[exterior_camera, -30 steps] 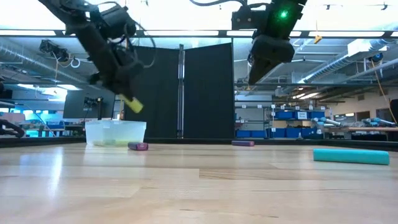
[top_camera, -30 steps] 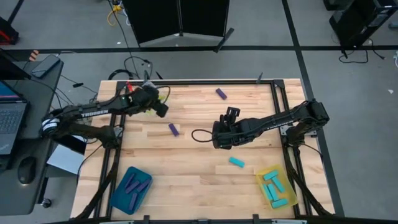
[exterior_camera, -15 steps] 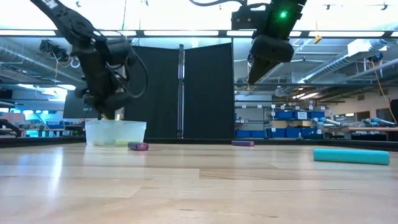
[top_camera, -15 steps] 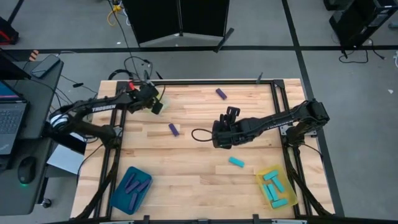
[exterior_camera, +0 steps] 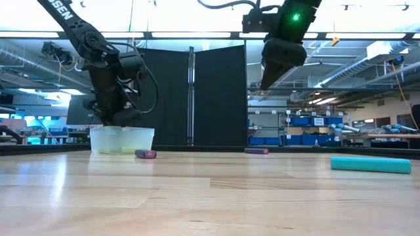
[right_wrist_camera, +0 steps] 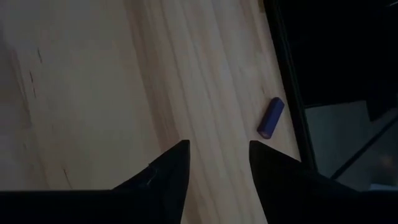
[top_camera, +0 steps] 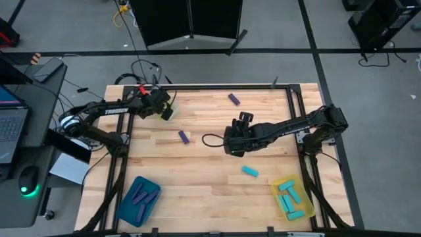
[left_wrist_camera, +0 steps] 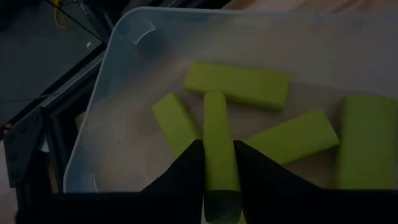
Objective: Sort blocks
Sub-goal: Put the green block into the transparent bin
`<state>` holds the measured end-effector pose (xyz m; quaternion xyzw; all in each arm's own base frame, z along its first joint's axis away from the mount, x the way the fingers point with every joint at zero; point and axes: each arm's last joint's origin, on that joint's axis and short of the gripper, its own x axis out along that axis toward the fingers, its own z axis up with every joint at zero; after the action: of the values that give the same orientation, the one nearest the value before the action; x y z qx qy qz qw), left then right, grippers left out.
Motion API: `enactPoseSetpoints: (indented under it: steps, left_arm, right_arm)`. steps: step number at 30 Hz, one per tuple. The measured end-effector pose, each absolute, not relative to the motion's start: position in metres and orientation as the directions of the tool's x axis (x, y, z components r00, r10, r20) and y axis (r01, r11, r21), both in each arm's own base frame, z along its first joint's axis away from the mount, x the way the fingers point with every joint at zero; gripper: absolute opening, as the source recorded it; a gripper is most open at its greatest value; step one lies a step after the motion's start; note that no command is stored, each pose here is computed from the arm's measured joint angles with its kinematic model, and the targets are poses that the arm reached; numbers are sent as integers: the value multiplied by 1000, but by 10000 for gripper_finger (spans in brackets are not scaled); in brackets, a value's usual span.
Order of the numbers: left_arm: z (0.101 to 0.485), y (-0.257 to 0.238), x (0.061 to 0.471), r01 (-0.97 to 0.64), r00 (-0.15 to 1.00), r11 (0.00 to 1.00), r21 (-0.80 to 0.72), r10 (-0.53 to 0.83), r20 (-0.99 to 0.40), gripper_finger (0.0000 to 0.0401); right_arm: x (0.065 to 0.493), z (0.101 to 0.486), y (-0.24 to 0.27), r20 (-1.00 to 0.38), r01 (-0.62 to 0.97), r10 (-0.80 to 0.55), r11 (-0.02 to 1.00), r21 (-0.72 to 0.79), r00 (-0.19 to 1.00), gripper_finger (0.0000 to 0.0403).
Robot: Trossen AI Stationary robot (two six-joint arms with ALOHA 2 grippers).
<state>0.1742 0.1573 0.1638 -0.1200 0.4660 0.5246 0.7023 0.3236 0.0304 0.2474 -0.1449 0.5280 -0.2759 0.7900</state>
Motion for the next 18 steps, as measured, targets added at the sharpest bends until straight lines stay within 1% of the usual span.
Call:
enactPoseSetpoints:
  steps: [4,13,15,18]
  left_arm:
    - [164,157,174,-834,15,440,333,622,-783,99]
    - [165,157,174,-823,-12,425,376,649,-760,144]
    - [169,157,172,-825,-18,412,387,665,-746,157]
    - [179,153,172,-835,8,400,379,697,-717,174]
  right_arm:
    - [325,247,28,-778,285,-557,826,-486,290,177]
    - [326,246,12,-799,316,-540,832,-457,266,175]
    - [327,246,7,-808,327,-527,836,-439,263,176]
    - [329,246,-6,-823,361,-504,842,-401,263,175]
